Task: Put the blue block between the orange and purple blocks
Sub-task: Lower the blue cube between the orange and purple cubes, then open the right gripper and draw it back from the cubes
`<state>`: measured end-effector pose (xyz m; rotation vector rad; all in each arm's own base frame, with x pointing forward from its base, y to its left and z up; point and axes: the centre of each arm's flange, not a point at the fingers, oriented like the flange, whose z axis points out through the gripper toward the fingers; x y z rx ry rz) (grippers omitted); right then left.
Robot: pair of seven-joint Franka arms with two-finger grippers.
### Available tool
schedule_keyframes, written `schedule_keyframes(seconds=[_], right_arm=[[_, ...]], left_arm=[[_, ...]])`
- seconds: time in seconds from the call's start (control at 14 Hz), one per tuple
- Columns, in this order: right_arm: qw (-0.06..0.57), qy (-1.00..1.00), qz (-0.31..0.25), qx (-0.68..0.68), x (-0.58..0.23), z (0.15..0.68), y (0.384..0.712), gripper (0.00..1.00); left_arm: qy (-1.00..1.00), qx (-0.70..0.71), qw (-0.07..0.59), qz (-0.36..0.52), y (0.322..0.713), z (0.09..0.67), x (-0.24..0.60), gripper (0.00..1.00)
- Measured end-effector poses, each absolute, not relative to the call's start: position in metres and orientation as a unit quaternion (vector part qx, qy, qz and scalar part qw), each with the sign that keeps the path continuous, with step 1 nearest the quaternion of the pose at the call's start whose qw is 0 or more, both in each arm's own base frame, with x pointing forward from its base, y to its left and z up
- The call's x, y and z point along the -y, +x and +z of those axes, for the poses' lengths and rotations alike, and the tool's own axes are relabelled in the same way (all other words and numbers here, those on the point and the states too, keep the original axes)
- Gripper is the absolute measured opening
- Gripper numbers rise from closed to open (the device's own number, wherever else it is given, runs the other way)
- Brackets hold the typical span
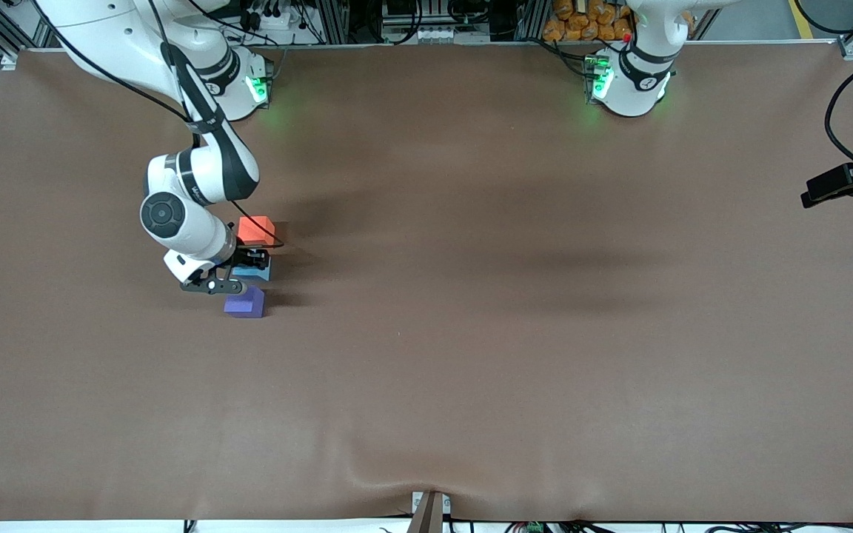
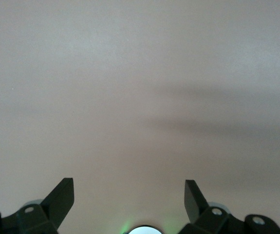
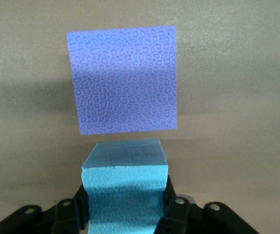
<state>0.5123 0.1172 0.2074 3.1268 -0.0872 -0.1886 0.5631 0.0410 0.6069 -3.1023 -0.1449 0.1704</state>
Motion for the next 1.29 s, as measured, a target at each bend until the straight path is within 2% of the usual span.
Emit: schedule_keyframes(seconds=[0.29,0.72,1.0,1.29], right_arm=[[0.005,0.998,-0.063,0.027,-0.116,0.205,0.512,0.99],[0.007,0.997,-0.074,0.026,-0.119,0.223,0.522,1.0],[0.011,0.994,-0.108,0.022,-0.131,0.31,0.566,1.0],[0.005,0.995,-0.096,0.032,-0.123,0.409,0.603,1.0]], left_arm=[[-0.997,0.047,0.016,0.055,0.563,0.607,-0.041,1.0],[-0.997,0.047,0.016,0.055,0.563,0.607,-0.042,1.0],[-0.997,0.047,0.016,0.055,0.563,0.607,-0.042,1.0],[-0.997,0.047,0.016,0.055,0.563,0.606,-0.042,1.0]])
